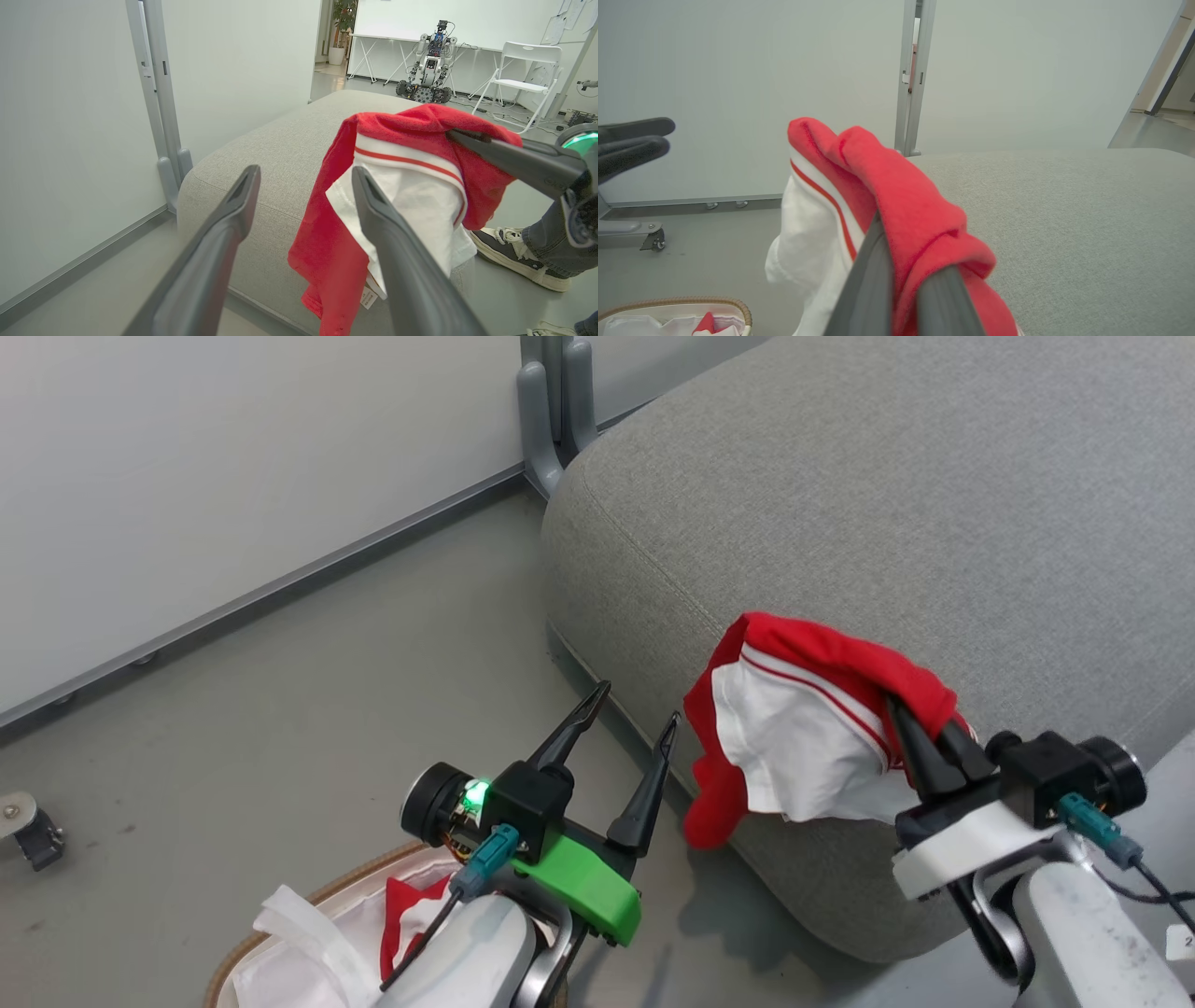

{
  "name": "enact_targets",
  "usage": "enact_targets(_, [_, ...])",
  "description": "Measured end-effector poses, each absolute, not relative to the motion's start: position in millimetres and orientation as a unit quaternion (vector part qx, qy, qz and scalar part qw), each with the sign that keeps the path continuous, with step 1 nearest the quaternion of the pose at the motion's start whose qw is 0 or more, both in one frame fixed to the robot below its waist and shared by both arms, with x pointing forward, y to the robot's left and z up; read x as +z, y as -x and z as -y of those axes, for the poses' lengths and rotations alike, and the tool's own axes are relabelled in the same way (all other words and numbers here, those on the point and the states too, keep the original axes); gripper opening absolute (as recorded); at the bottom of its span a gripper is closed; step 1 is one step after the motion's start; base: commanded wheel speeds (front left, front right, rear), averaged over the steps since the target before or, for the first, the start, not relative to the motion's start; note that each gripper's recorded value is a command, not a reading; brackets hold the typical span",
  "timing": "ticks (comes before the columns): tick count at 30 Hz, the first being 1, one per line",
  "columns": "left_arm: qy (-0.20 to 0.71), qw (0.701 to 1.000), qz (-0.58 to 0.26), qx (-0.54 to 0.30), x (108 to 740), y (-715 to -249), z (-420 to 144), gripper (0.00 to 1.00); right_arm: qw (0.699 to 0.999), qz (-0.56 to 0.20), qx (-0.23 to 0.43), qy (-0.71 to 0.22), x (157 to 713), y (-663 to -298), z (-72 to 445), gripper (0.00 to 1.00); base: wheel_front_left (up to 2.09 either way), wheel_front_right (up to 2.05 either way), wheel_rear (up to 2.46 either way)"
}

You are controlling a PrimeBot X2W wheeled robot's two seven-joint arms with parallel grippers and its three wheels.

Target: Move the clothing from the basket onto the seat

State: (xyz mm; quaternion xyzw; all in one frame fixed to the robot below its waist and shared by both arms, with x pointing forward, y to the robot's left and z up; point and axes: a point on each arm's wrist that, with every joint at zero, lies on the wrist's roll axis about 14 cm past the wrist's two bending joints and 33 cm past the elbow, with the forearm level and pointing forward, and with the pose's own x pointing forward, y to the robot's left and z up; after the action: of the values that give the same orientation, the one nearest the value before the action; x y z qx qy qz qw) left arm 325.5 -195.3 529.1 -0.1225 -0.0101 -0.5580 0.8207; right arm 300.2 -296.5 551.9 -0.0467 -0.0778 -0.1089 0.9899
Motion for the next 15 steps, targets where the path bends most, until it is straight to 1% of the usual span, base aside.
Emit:
enact_targets(3, [0.124,0.82,0.0,-0.559,521.4,-325.5,197.4,1.0,0.987,0.08,-0.11,0.085,565.0,-307.3,313.1,0.0,0.0,0.0,0.0])
enact_targets(6, [0.12,0.823,-0.01,-0.555,510.3,-329.6,197.1,1.0,0.982,0.089,-0.107,0.127,585.3,-321.9,329.2,0.0,0.0,0.0,0.0])
enact_targets(11, [0.116,0.836,-0.026,-0.535,487.9,-347.4,190.5,1.0,0.97,0.108,-0.1,0.196,626.6,-359.9,351.4,0.0,0.0,0.0,0.0])
enact_targets(15, [0.113,0.838,-0.039,-0.533,468.7,-356.2,187.1,1.0,0.955,0.118,-0.111,0.248,659.3,-387.7,375.0,0.0,0.0,0.0,0.0])
